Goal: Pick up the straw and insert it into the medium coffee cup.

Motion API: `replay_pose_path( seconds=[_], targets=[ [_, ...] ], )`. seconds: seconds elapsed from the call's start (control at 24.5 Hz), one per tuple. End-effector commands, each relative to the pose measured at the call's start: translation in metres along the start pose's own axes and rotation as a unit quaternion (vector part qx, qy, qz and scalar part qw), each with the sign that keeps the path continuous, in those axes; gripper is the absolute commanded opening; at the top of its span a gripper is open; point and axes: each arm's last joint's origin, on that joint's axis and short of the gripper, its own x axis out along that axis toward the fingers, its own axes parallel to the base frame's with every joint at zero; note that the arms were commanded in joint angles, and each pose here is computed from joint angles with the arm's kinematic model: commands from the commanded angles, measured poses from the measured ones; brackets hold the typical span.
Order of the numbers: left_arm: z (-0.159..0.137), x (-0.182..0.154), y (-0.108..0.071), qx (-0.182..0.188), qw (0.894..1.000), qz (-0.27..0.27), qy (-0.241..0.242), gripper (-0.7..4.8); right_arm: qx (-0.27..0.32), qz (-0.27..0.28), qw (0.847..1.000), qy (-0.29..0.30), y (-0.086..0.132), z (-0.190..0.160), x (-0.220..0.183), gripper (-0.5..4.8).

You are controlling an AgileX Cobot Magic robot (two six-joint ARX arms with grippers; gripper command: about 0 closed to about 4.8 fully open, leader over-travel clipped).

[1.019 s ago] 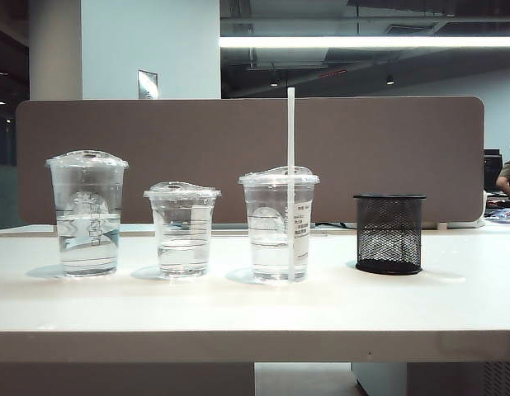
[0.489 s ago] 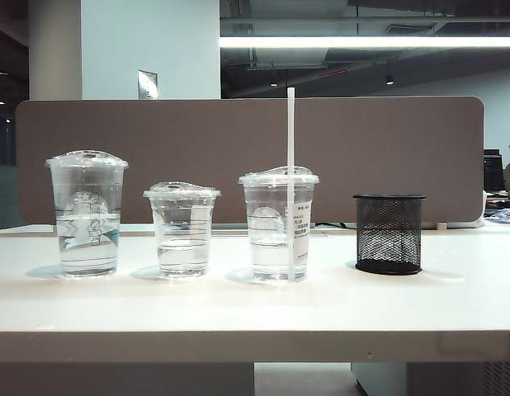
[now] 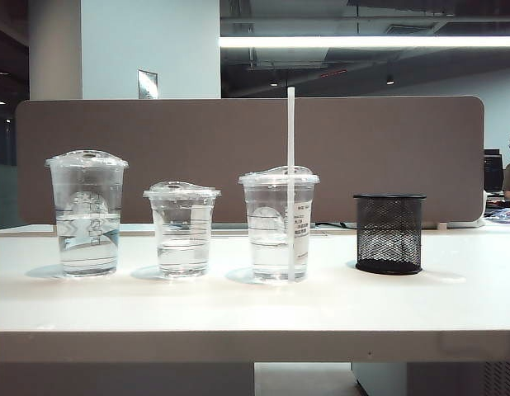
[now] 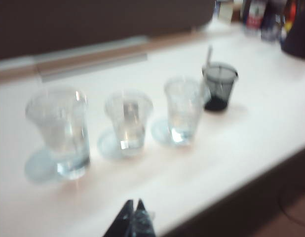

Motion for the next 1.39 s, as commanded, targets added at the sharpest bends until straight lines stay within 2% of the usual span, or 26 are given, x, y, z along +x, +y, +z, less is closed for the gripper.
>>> replay_pose_path(
  seconds=[0.04, 0.12, 0.2, 0.24, 0.37, 0.57, 0.65, 0.81, 1.02, 1.26, 1.39],
  targets=[
    [-0.015, 0.030, 0.009, 0.022, 0.999, 0.028, -0.038, -0.04, 0.002, -0.001, 1.000, -0.005, 0.000, -0.001, 0.001, 0.00],
    [-0.029, 0.046, 0.015, 0.027, 0.997, 0.065, -0.043, -0.04, 0.002, -0.001, 1.000, -0.005, 0.000, -0.001, 0.001, 0.00],
    [-0.043, 0.058, 0.020, 0.015, 0.992, 0.109, -0.057, -0.04, 0.003, -0.001, 1.000, -0.005, 0.000, -0.001, 0.001, 0.00],
    [-0.058, 0.066, 0.023, -0.002, 0.988, 0.135, -0.073, -0.04, 0.002, -0.001, 1.000, -0.005, 0.000, -0.001, 0.001, 0.00],
    [-0.084, 0.075, 0.025, -0.011, 0.986, 0.135, -0.098, -0.04, 0.002, -0.001, 1.000, -0.005, 0.000, -0.001, 0.001, 0.00],
    [-0.103, 0.083, 0.031, -0.017, 0.985, 0.150, -0.086, -0.04, 0.002, 0.000, 1.000, -0.005, 0.000, -0.001, 0.001, 0.00],
    [-0.116, 0.086, 0.040, -0.044, 0.978, 0.189, -0.074, -0.04, 0.002, 0.000, 1.000, -0.005, 0.000, -0.001, 0.001, 0.00],
    [-0.133, 0.088, 0.049, -0.073, 0.969, 0.230, -0.059, -0.04, 0.002, 0.000, 1.000, -0.005, 0.000, -0.001, 0.001, 0.00],
    [-0.141, 0.086, 0.054, -0.083, 0.961, 0.261, -0.027, -0.04, 0.002, 0.000, 1.000, -0.005, 0.000, -0.001, 0.001, 0.00],
    [-0.143, 0.086, 0.053, -0.058, 0.966, 0.251, -0.008, -0.04, 0.002, 0.000, 1.000, -0.005, 0.000, -0.001, 0.001, 0.00],
    [-0.143, 0.086, 0.053, -0.058, 0.967, 0.250, -0.009, -0.04, 0.002, 0.000, 1.000, -0.005, 0.000, -0.001, 0.001, 0.00]
  ],
)
